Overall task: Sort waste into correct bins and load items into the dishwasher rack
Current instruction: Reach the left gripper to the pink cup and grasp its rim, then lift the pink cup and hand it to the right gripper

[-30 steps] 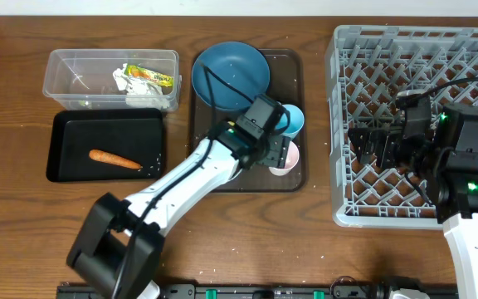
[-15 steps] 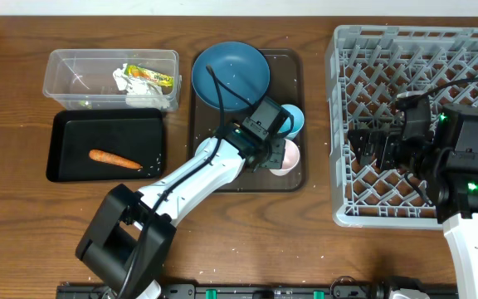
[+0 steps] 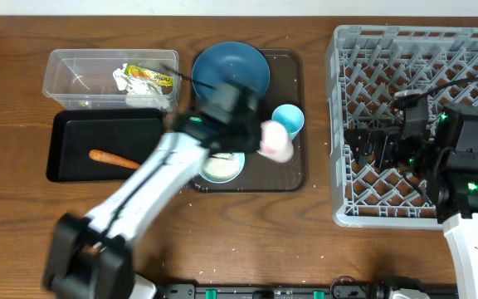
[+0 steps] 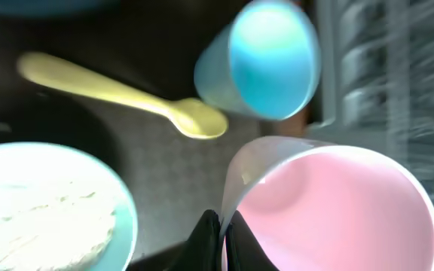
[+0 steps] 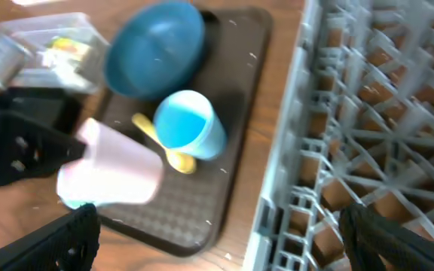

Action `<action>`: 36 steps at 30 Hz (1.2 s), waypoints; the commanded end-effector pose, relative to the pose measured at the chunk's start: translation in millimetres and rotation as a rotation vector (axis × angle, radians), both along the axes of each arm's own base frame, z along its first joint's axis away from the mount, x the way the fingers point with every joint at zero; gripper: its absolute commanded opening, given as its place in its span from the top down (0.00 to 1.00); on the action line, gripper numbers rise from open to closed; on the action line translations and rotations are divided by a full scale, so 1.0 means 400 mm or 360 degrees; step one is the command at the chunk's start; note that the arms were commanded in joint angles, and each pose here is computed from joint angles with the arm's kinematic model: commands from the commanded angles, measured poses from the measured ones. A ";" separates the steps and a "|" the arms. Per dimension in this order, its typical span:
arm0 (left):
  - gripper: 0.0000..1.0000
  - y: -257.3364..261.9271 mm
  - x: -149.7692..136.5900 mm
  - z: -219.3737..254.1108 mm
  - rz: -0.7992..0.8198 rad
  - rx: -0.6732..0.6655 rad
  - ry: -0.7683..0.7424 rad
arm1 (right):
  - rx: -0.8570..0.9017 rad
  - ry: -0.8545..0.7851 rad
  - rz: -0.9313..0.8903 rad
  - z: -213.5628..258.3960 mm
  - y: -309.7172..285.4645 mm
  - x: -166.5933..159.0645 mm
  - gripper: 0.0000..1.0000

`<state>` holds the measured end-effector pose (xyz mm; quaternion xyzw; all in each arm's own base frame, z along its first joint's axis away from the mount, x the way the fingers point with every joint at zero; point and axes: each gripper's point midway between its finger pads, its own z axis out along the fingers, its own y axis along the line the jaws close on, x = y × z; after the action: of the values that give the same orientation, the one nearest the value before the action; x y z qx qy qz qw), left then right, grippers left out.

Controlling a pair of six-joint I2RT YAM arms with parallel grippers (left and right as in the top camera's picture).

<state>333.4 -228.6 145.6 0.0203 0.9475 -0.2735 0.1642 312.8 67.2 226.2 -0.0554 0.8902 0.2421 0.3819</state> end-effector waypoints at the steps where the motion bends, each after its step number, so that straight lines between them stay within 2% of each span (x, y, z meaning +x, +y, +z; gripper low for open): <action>1: 0.94 0.014 -0.006 0.117 -0.0049 -0.0362 0.0027 | 0.0207 -0.0109 0.0217 0.071 0.065 -0.011 0.01; 7: 0.94 0.038 -0.004 0.256 -0.0237 -0.0933 0.0049 | 0.0387 -0.0375 0.0603 0.175 0.171 -0.036 0.01; 15: 0.94 0.038 -0.037 0.397 -0.0546 -0.1342 0.0003 | 0.0401 -0.0668 0.0977 0.252 0.308 -0.079 0.01; 18: 0.94 0.034 -0.054 0.432 -0.0661 -0.1417 -0.0017 | 0.0409 -0.0711 0.1069 0.257 0.349 -0.087 0.01; 24: 0.94 0.031 -0.073 0.444 -0.0727 -0.1458 0.0009 | 0.0434 -0.0815 0.1209 0.265 0.417 -0.085 0.01; 27: 0.94 0.029 -0.075 0.443 -0.0732 -0.1457 0.0008 | 0.0441 -0.0876 0.1251 0.271 0.440 -0.080 0.09; 31: 0.93 0.029 -0.075 0.443 -0.0734 -0.1456 0.0005 | 0.0464 -0.0895 0.1255 0.279 0.449 -0.075 0.25; 36: 0.93 0.029 -0.076 0.436 -0.0733 -0.1455 0.0006 | 0.0462 -0.0932 0.1259 0.289 0.450 -0.074 0.34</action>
<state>308.8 -216.4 315.9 0.1397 0.7120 -0.6814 0.0967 285.0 243.5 333.7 -0.3947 0.6231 0.4602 0.4941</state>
